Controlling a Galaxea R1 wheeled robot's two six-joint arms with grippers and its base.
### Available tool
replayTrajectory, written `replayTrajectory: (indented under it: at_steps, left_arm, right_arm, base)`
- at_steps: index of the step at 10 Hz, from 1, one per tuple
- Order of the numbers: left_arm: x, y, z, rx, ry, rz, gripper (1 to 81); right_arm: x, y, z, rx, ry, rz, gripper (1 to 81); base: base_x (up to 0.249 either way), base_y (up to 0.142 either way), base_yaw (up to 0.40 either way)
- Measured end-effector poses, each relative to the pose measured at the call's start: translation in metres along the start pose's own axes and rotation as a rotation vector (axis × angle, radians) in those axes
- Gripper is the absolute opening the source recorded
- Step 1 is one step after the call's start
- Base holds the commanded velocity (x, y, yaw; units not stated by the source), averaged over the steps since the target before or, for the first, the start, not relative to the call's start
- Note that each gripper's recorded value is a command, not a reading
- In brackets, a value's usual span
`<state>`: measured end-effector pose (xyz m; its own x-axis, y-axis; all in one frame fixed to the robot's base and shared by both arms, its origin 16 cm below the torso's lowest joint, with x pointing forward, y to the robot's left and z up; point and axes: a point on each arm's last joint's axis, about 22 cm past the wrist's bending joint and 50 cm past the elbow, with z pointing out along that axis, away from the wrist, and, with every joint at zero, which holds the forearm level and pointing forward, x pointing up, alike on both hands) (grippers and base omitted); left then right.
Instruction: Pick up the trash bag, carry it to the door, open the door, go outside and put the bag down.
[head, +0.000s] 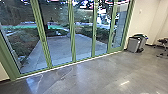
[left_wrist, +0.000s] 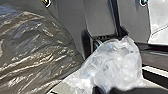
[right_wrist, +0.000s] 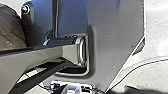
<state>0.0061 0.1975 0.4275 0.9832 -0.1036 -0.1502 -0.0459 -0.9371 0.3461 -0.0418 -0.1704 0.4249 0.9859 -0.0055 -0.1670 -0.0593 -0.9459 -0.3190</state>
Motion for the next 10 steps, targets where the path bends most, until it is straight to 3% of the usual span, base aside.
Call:
replayTrajectory:
  at_steps: [6, 10]
  left_arm:
    - [0.0006, -0.0002, 0.0000, 0.001, 0.003, 0.000, 1.0]
    - [0.0012, -0.0007, -0.0002, 0.002, 0.004, 0.000, 1.0]
  right_arm:
    - [-0.0001, -0.0026, 0.0007, 0.003, 0.000, -0.001, 81.1]
    - [-0.0028, -0.0076, 0.0028, 0.005, -0.005, -0.005, 81.1]
  base:
    - [0.000, 0.000, -0.330]
    - [0.000, 0.000, -0.196]
